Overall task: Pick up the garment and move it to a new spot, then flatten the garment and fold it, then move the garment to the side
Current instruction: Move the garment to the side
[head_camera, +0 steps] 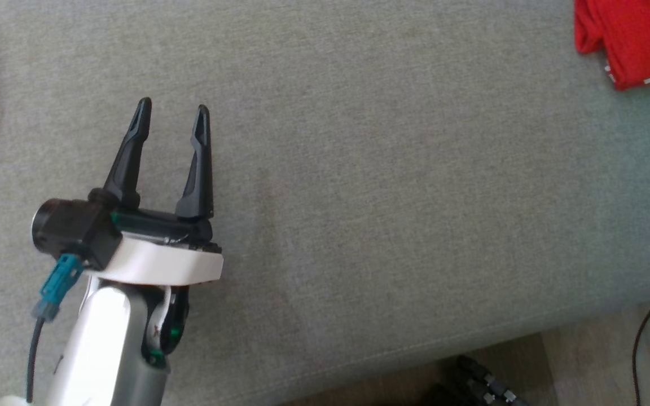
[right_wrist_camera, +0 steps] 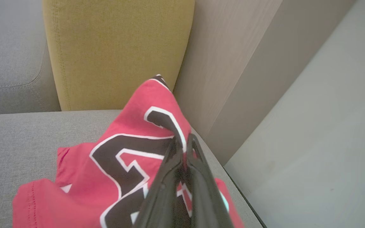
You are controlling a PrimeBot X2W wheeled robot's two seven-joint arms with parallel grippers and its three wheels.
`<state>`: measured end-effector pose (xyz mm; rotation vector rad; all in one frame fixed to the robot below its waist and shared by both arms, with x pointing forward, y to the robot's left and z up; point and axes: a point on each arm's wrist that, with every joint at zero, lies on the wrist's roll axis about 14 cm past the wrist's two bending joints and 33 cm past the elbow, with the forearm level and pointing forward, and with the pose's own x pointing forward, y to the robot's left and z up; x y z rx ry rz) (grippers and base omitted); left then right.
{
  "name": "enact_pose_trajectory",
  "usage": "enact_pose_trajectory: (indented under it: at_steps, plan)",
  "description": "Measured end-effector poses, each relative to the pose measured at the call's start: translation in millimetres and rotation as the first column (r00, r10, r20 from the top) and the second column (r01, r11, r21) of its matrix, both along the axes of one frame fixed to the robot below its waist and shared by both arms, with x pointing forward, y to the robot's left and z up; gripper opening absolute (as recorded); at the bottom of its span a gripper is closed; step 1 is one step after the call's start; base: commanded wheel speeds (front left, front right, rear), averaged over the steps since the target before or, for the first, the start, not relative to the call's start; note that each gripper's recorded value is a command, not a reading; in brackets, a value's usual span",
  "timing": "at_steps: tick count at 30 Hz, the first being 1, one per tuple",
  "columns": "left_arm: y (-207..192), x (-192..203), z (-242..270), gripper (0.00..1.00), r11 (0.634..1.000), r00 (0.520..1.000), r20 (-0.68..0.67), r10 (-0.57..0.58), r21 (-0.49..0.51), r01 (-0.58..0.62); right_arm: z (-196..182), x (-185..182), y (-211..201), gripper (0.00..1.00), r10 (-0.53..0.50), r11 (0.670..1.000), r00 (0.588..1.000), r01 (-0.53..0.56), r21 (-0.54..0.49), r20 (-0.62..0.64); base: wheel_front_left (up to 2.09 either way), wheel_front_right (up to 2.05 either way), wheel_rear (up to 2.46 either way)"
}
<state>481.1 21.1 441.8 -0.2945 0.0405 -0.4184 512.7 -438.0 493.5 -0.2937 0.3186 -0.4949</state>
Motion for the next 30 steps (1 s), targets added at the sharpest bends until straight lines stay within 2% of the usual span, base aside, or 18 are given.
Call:
enact_pose_trajectory:
  at_steps: [3, 4, 5, 6, 11, 20, 25, 30]
  plan:
    - [3.3, -0.4, -1.3, 1.00, 1.000, 1.000, -0.001, 0.009, 0.003, -0.009, 0.7, 4.5, 2.0, 0.00, 0.011, 1.000, 1.000, -0.011, -0.020, -0.010, 0.00, 0.00, 0.00]
    - [4.3, -0.6, -1.9, 1.00, 1.000, 1.000, -0.001, 0.012, 0.004, -0.012, 1.2, 5.0, 1.9, 0.15, 0.011, 1.000, 1.000, -0.011, -0.025, -0.009, 0.00, 0.00, 0.00]
    - [5.2, -0.8, -2.6, 1.00, 1.000, 1.000, -0.005, 0.015, 0.002, -0.015, 1.4, 5.0, 1.4, 0.41, 0.009, 1.000, 1.000, -0.010, -0.028, -0.009, 0.00, 0.00, 0.00]
    - [6.1, -1.0, -3.0, 1.00, 1.000, 1.000, -0.006, 0.017, 0.004, -0.017, 1.1, 4.9, 1.1, 1.00, 0.007, 0.999, 1.000, -0.008, -0.031, -0.012, 0.00, 0.00, 0.00]
    - [8.9, -1.6, -2.1, 1.00, 1.000, 1.000, -0.001, 0.025, 0.007, -0.025, -3.2, 11.0, 12.7, 1.00, 0.031, 0.999, 0.999, -0.031, -0.025, -0.009, 0.00, 0.00, 0.00]
    - [15.8, -5.0, 7.4, 1.00, 0.999, 0.999, 0.010, 0.054, 0.004, -0.054, 12.9, 31.6, 50.6, 1.00, 0.158, 0.986, 0.986, -0.154, -0.060, 0.061, 0.00, 0.00, 0.00]
    - [24.7, -7.8, 21.1, 1.00, 0.997, 0.996, 0.036, 0.083, 0.000, -0.083, 35.5, 44.7, 81.8, 1.00, 0.251, 0.967, 0.957, -0.243, -0.073, 0.146, 0.00, 0.00, 0.00]
    - [35.8, -13.3, 34.0, 1.00, 0.993, 0.992, 0.052, 0.116, 0.005, -0.117, 52.5, 47.1, 126.9, 1.00, 0.350, 0.936, 0.907, -0.346, -0.059, 0.233, 0.00, 0.00, 0.00]
